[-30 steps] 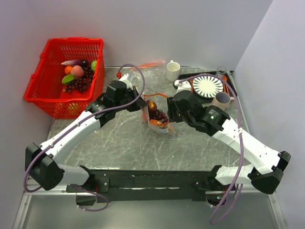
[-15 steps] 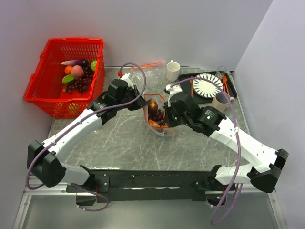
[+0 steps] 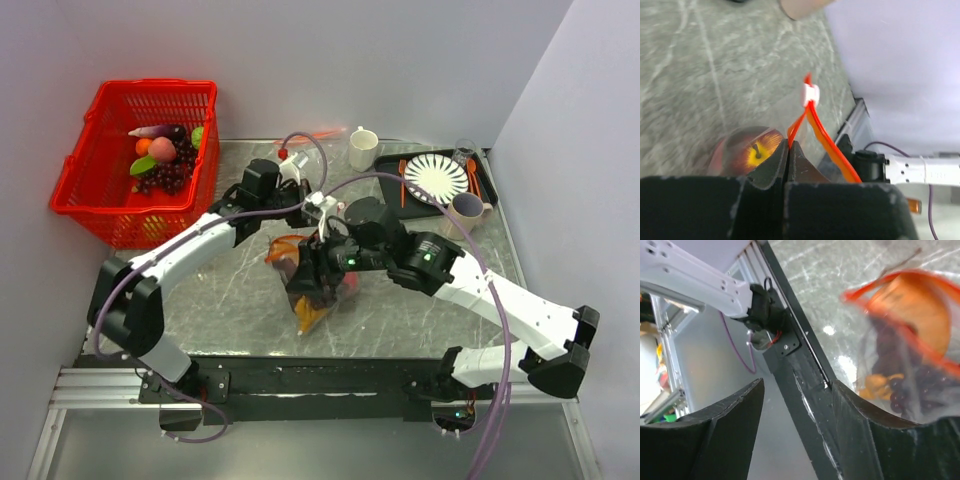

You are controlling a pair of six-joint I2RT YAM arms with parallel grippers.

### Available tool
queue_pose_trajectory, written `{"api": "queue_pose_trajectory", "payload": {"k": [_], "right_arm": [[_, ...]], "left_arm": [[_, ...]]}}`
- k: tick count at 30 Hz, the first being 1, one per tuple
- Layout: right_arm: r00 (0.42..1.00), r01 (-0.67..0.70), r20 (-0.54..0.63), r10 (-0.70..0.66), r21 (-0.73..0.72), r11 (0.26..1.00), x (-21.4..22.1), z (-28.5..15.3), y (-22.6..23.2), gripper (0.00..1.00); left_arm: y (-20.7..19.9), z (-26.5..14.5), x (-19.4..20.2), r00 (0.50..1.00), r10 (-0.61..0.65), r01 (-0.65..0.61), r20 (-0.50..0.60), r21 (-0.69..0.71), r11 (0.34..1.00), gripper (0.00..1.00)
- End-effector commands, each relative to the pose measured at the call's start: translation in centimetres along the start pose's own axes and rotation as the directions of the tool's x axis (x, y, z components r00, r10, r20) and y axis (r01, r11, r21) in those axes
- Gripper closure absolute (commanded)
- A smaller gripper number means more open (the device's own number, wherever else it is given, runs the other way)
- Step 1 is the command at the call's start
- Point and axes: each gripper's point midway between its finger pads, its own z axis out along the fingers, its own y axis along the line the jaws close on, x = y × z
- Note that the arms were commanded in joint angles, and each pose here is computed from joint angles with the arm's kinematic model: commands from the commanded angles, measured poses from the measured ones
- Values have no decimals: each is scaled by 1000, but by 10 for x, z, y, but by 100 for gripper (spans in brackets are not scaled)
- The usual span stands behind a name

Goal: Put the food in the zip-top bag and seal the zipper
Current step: Zip the zipper food storage bag at the center of the board.

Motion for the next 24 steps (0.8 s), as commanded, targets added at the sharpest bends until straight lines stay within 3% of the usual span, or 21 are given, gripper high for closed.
{"api": "queue_pose_trajectory", "payload": {"k": [1, 9, 11, 14, 20, 24], "right_arm": [[980, 18, 200, -18, 0, 1000, -53, -46, -7, 36], [920, -89, 392, 23, 151, 985, -65, -91, -104, 39], [888, -25, 458, -40, 134, 991, -74, -95, -112, 39], [861, -32, 505, -52, 157, 987, -74, -97, -130, 39], [849, -64, 529, 13, 78, 995, -71, -100, -175, 40], [855, 7, 518, 15, -39, 999, -63, -99, -179, 37]], "left_arm": [[-26, 5, 3, 996, 91, -86, -11, 223, 971, 98], [-31, -1, 6, 986, 166, -165, 18, 262, 951, 99], [-35, -5, 4, 981, 191, -192, 28, 265, 945, 99], [-44, -12, 2, 972, 231, -234, 45, 278, 932, 99], [-56, -24, 2, 954, 297, -295, 41, 295, 909, 98], [-63, -29, 4, 943, 329, -325, 43, 321, 890, 98]]}}
